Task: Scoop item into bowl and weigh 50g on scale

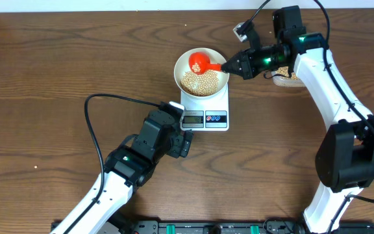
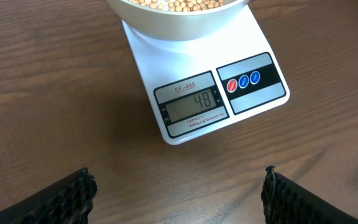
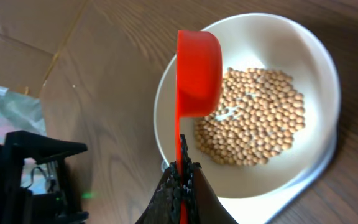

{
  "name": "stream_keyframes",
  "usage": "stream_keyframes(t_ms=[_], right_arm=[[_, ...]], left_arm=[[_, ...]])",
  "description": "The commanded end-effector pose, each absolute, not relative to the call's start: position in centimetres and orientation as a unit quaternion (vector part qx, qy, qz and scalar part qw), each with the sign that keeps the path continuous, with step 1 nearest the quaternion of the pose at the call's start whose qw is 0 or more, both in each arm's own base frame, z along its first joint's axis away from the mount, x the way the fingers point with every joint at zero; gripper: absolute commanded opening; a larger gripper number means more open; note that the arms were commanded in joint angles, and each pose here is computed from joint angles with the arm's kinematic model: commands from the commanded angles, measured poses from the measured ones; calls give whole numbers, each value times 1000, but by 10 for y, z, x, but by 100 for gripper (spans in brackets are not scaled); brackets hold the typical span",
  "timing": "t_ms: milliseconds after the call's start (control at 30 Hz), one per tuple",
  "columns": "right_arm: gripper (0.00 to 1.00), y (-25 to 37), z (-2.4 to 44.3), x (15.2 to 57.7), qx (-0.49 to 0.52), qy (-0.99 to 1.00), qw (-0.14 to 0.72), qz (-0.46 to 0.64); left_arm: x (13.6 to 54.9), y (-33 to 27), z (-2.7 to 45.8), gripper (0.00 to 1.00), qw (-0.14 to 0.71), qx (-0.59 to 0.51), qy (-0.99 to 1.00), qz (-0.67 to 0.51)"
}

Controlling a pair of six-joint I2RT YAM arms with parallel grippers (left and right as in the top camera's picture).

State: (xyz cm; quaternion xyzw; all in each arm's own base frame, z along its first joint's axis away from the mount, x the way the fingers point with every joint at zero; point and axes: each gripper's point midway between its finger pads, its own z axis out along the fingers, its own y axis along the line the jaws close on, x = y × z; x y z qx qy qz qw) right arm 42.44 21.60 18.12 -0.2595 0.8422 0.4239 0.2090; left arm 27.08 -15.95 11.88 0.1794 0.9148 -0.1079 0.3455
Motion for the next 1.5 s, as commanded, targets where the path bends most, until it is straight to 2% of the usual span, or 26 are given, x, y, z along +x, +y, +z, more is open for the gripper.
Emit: stream_keyframes(t_ms=[0,467,833,1067,1467], right_arm=[[1,221,188,423,-259,831,207,447],[1,214,190,428,-263,844,224,411],[1,200,179,432,-315,883,258,232],[1,217,169,423,-370,878,252,167],[1,226,171,424,-390,867,264,163]], left_arm=[[272,-158,118,88,346,180,915,-104],[272,-158,119,88,346,180,915,-104],[272,-158,118,88,346,180,915,-104],[272,-158,119,88,346,180,915,-104],[272,-158,119,88,346,180,915,-104]])
